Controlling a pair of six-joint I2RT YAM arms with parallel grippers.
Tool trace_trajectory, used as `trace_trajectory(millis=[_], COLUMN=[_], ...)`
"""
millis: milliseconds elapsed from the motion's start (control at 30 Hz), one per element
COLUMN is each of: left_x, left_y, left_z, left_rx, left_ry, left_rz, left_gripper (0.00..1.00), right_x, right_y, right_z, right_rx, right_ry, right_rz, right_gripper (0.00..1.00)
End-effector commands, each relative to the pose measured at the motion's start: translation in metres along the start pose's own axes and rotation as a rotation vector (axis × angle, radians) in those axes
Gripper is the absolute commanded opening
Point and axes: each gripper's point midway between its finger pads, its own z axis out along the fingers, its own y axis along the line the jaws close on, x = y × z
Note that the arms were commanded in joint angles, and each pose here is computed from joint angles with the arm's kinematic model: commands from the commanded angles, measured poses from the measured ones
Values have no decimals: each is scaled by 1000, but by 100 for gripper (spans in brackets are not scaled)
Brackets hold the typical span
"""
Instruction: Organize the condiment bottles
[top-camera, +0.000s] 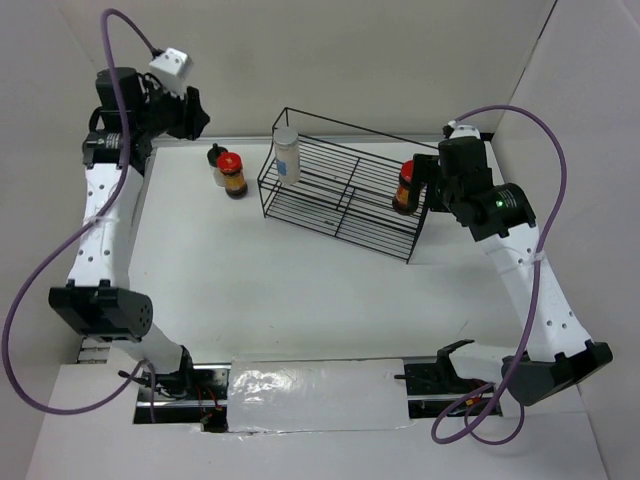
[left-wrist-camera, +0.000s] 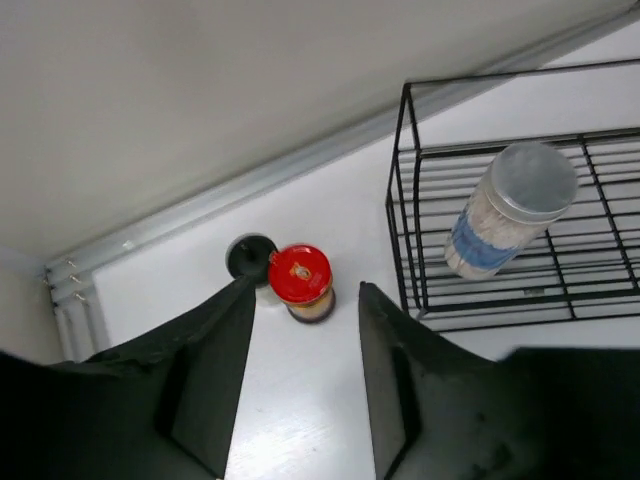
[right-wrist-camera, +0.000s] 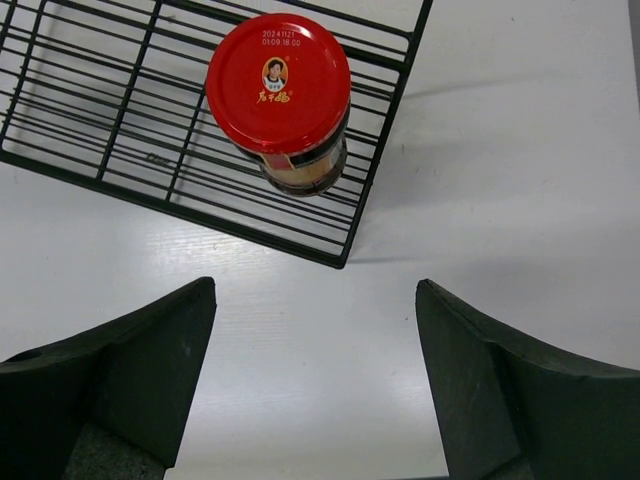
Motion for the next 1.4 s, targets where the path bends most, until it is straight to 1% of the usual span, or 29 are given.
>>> trace_trajectory(millis=[0,33,67,100,133,200,300,400,433,500,600,633,667,700,733,767,833,867,1000,1067,1167,1233,1367], left_x=[79,90,100,120,126,152,183,208,224,236,257,265,267,281,280,294,293,301,309,317,320,314,309], left_y=[9,11,19,20,23,32,41,40,36,32,21,18,19,18,20,24,27,28,27,28,35,36,26], left_z=[45,51,60,66,70,90,101,103,105,108,120,122,128,135,142,148,159,163,177,184,191,193,195], left_rx=[67,68,47,50,49,35,16,52,82,112,182,191,191,197,195,186,175,175,163,151,124,136,184], left_ry=[167,185,191,222,221,236,290,286,273,242,170,184,175,201,199,226,221,231,236,255,265,248,221], left_rz=[4,15,38,37,65,83,27,-37,-47,-16,97,89,125,123,134,131,140,138,162,148,135,132,125], left_gripper=[62,73,90,95,99,99,99,99,99,99,99,99,99,99,99,99,99,99,99,99,99,99,95], right_x=[-31,-33,-36,-42,-46,-56,-62,-66,-65,-66,-72,-74,-76,-78,-81,-83,-86,-85,-86,-86,-89,-88,-92], right_y=[0,-1,-5,-4,-4,1,5,7,6,7,10,10,12,13,15,15,17,18,20,21,23,26,30], right_z=[-3,-3,1,3,4,14,19,23,24,24,22,21,20,20,18,18,17,18,21,23,24,28,30], right_rx=[4,11,34,33,33,19,7,5,9,1,-12,-14,-17,-19,-24,-23,-25,-25,-14,-11,-7,-9,-8], right_ry=[-102,-113,-121,-141,-152,-181,-194,-205,-207,-224,-251,-258,-266,-276,-286,-292,-307,-309,-309,-306,-310,-304,-307], right_rz=[-9,-13,-6,1,3,3,-16,-21,-22,-19,-24,-21,-24,-23,-26,-27,-31,-40,-53,-58,-64,-76,-83], right_gripper=[87,93,96,98,99,99,99,100,100,100,100,100,100,100,100,100,100,100,100,100,100,100,100])
